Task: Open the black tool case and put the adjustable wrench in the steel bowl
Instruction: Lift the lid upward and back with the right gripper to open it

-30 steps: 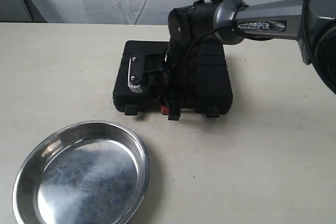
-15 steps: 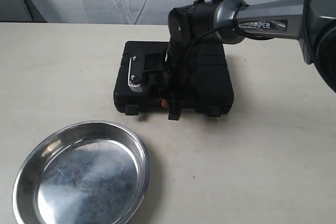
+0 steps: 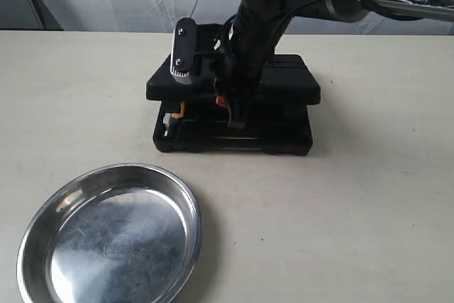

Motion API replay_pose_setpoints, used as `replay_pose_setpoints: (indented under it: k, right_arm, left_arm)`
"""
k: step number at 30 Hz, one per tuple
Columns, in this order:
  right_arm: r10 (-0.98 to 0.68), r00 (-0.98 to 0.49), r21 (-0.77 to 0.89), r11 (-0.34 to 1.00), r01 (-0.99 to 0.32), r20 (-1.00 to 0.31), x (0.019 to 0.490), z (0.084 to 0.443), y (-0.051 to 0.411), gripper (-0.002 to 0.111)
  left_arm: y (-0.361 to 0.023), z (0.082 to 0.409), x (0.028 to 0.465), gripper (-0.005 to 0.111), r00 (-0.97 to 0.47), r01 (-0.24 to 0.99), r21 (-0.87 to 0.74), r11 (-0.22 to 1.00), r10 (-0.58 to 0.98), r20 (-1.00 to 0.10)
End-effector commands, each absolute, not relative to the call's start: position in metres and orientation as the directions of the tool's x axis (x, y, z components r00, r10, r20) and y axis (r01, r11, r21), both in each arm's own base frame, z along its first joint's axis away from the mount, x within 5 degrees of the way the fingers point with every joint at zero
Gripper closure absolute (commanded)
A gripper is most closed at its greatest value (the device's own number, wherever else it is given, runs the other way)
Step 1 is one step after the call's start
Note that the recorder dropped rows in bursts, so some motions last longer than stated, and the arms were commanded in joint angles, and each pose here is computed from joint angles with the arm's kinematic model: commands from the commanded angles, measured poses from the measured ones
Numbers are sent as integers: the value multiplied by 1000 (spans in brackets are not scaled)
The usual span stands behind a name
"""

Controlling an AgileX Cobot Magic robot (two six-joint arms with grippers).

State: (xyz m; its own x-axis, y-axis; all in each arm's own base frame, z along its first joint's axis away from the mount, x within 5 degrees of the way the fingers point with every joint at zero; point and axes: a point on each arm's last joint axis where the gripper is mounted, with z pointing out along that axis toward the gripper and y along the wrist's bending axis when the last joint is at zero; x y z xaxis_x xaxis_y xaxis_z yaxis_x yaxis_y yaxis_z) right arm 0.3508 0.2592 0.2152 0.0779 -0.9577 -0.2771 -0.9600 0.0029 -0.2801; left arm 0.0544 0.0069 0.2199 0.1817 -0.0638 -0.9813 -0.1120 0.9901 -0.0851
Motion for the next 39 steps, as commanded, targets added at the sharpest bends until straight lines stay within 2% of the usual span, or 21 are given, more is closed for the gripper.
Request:
replay_pose_setpoints:
  k: [1,10,31,39]
  right_arm:
    - [-927,105,-399,51,-915,-360,352,250,259,109]
    - [-895,189,-586,94,-805,-403,363,273,262,109]
    - [-890,179,-586,115,-802,-420,347,307,250,109]
    - [-901,274,-735,69,-675,-337,359,314,250,109]
  left_arm:
    - [7,221,55,106,185,-108,-82,991,-61,-981]
    - [7,221,55,106,185,-108,-82,991,-61,-981]
    - [7,221,55,106,185,-108,-82,991,-61,-981]
    - [7,221,55,106,185,-108,-82,991,-61,-981]
